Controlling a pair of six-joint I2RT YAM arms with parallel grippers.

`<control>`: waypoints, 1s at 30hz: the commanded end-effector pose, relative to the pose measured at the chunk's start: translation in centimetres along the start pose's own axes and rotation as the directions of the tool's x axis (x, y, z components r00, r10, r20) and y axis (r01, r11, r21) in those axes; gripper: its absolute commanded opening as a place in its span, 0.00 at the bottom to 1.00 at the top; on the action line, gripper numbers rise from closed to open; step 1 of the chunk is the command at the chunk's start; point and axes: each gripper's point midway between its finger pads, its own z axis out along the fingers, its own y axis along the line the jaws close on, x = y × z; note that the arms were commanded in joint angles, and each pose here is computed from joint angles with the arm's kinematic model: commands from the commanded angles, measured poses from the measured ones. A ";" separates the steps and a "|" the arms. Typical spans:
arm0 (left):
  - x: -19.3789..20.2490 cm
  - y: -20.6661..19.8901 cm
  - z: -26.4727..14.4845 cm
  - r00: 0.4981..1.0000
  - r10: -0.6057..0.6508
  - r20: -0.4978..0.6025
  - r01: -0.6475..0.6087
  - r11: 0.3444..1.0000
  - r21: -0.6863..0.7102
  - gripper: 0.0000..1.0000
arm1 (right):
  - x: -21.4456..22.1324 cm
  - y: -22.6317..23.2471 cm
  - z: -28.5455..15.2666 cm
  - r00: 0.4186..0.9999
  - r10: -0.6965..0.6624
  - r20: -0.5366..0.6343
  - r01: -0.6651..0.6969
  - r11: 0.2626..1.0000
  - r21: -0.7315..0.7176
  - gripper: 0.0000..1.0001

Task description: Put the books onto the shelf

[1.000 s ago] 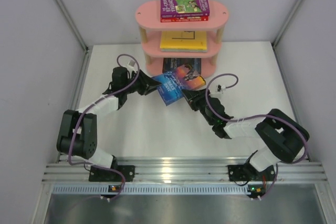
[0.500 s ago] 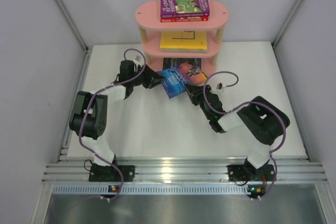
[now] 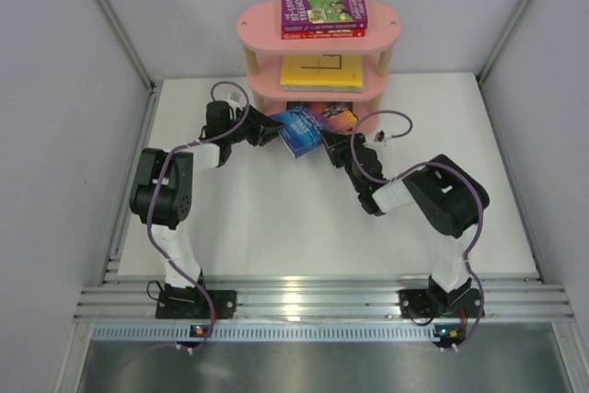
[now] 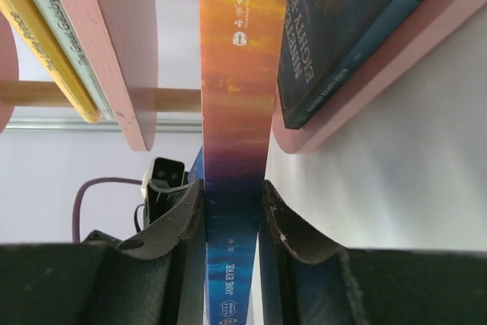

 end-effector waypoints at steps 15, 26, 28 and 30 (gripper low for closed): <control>-3.7 -3.1 -4.7 0.992 0.077 0.099 -0.078 0.997 0.000 0.54 | -6.2 5.8 4.5 0.954 0.198 0.225 -0.148 0.964 -0.222 0.00; -1.5 -3.1 -9.6 0.979 0.124 0.161 -0.105 0.987 -0.126 0.54 | -5.7 5.2 5.7 0.921 0.219 0.322 -0.171 0.970 -0.172 0.00; -1.1 -2.3 -10.7 0.979 0.115 0.168 -0.085 0.981 -0.176 0.54 | -5.4 5.3 6.0 0.916 0.218 0.337 -0.172 0.972 -0.161 0.00; -0.7 -1.6 -11.4 0.979 0.115 0.170 -0.081 0.978 -0.194 0.54 | -5.2 5.0 6.3 0.912 0.212 0.351 -0.170 0.974 -0.147 0.00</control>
